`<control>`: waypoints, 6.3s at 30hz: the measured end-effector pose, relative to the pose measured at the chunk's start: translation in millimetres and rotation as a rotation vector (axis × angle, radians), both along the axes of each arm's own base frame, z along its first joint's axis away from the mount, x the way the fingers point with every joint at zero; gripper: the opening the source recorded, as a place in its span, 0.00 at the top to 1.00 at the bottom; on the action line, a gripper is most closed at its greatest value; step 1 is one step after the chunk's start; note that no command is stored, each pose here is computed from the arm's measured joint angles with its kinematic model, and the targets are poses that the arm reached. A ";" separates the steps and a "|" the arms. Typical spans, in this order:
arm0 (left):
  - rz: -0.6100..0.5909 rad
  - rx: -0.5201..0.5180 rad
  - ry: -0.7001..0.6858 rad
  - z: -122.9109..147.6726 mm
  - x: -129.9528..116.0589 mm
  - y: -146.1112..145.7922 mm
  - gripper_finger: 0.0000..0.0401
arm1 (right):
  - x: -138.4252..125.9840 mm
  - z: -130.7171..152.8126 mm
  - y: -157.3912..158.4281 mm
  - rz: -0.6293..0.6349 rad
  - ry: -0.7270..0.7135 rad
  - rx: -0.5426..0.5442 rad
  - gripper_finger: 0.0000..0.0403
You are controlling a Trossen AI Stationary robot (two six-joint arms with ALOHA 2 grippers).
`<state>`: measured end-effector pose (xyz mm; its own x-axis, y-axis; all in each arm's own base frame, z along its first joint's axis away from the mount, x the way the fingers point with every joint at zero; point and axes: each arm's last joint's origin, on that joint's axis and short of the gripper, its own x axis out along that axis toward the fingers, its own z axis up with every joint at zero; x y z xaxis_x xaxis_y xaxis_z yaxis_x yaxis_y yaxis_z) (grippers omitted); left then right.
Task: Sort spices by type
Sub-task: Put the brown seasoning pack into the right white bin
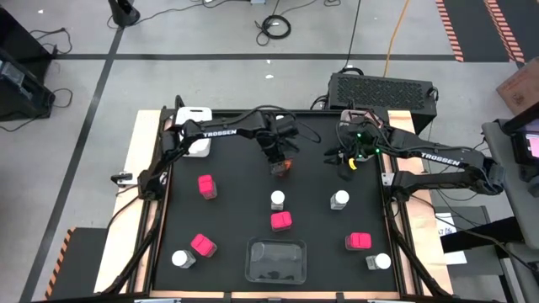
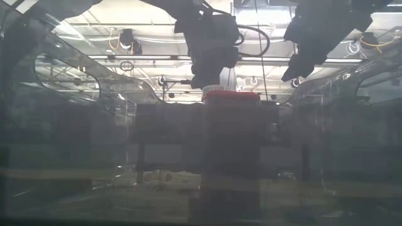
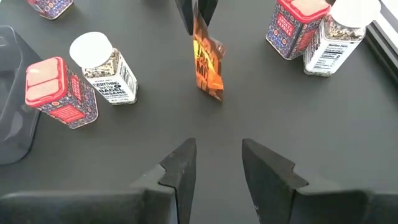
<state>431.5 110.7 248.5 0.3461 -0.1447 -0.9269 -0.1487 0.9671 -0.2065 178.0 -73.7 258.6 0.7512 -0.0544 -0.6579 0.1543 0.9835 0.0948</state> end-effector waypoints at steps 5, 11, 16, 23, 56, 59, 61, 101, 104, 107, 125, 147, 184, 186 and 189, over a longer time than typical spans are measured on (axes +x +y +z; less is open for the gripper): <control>-0.008 0.014 -0.017 21.3 -13.0 2.8 0.80 | 3.7 4.3 -1.0 -0.057 -0.060 0.048 0.69; 0.015 0.069 -0.070 61.3 -36.5 3.0 0.79 | 13.4 12.6 -0.4 -0.183 -0.185 0.204 0.69; 0.049 0.222 -0.064 96.4 -64.7 -1.6 0.79 | 29.9 12.5 1.9 -0.307 -0.261 0.432 0.69; 0.207 0.410 -0.069 107.9 -115.4 -20.4 0.79 | 50.3 4.2 5.2 -0.379 -0.264 0.610 0.69; 0.062 0.713 -0.813 -34.6 -196.1 -96.0 0.79 | 172.5 11.3 -3.9 -1.083 0.043 1.199 0.69; 0.004 0.701 -0.803 -40.8 -198.2 -97.3 0.79 | 175.2 6.7 -5.0 -1.119 0.049 1.221 0.69; -0.005 0.712 -0.787 -42.3 -198.9 -96.3 0.79 | 175.2 6.2 -5.6 -1.140 0.041 1.221 0.69; -0.290 0.669 -0.837 -43.6 -197.8 -101.9 0.79 | 170.6 -6.0 6.5 -1.451 -0.083 1.017 0.69; -0.298 0.671 -0.827 -44.6 -198.1 -101.9 0.79 | 170.1 -6.1 6.6 -1.457 -0.083 1.014 0.69; -0.304 0.669 -0.829 -44.6 -198.1 -102.1 0.79 | 170.5 -7.8 6.5 -1.462 -0.077 1.007 0.69; -0.311 0.662 -0.832 -44.6 -198.1 -102.4 0.79 | 186.4 -28.9 4.0 -1.353 0.019 1.021 0.69; -0.306 0.663 -0.842 -43.7 -197.6 -102.4 0.79 | 209.0 3.5 0.8 -1.243 0.057 0.766 0.69; -0.323 0.663 -0.812 -46.3 -198.6 -102.4 0.79 | 210.1 43.2 -10.4 -1.192 0.087 0.770 0.69; -0.323 0.663 -0.810 -46.5 -198.7 -102.4 0.79 | 211.7 44.3 -11.3 -1.159 0.071 0.746 0.69; -0.324 0.663 -0.810 -46.5 -198.7 -102.4 0.79 | 212.6 45.4 -14.9 -1.140 0.063 0.763 0.69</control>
